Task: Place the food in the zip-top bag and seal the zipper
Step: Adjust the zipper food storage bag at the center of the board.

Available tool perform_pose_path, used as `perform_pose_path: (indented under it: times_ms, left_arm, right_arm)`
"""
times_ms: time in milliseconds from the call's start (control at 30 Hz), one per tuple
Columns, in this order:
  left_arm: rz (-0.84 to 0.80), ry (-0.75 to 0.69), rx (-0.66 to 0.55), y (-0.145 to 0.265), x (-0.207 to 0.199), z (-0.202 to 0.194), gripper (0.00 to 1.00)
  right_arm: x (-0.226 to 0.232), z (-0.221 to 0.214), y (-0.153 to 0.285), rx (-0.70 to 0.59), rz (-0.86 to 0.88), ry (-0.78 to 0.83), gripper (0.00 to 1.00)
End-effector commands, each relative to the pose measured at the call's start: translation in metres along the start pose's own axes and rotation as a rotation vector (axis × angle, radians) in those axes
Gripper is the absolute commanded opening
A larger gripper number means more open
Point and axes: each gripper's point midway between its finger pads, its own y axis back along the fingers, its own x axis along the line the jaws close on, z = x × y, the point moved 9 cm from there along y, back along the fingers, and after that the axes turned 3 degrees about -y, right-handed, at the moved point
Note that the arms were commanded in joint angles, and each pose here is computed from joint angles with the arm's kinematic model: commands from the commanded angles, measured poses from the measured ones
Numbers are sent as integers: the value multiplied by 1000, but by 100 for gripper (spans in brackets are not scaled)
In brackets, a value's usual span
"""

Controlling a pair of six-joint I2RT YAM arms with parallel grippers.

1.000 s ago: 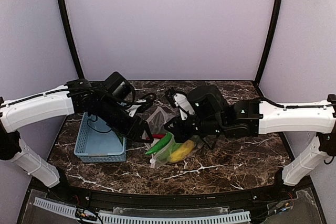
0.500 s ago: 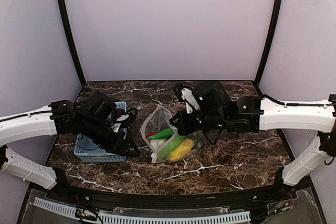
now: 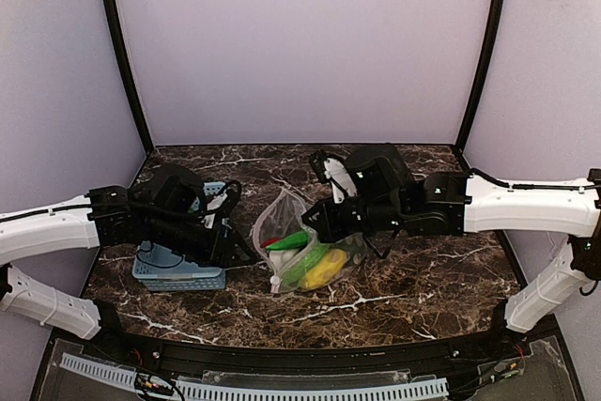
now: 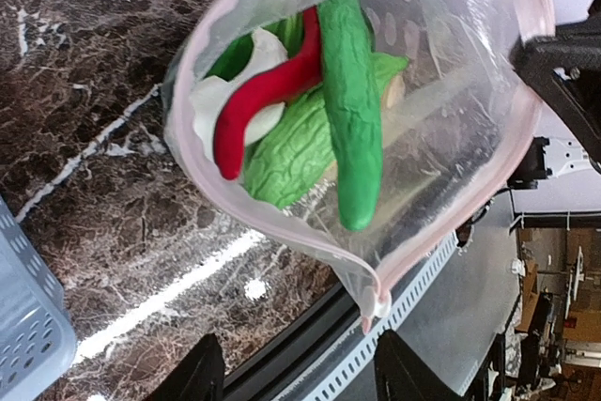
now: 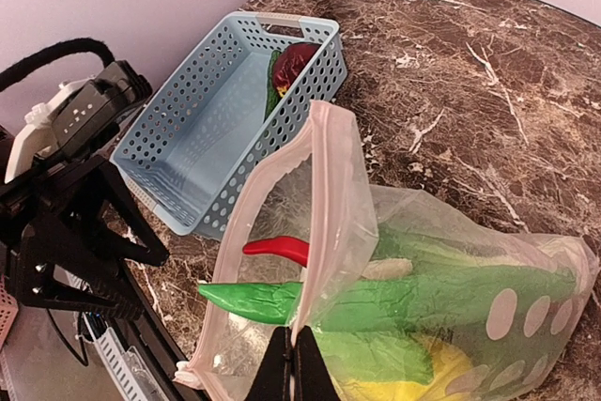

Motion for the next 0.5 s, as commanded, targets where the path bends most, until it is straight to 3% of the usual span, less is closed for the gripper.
perform_pose_path:
  times_ms: [0, 467]
  left_arm:
    - [98, 37, -81, -3, 8, 11, 55]
    - [90, 103, -147, -19, 27, 34, 48]
  right_arm:
    - [4, 13, 12, -47, 37, -12, 0]
    - [5, 12, 13, -43, 46, -11, 0]
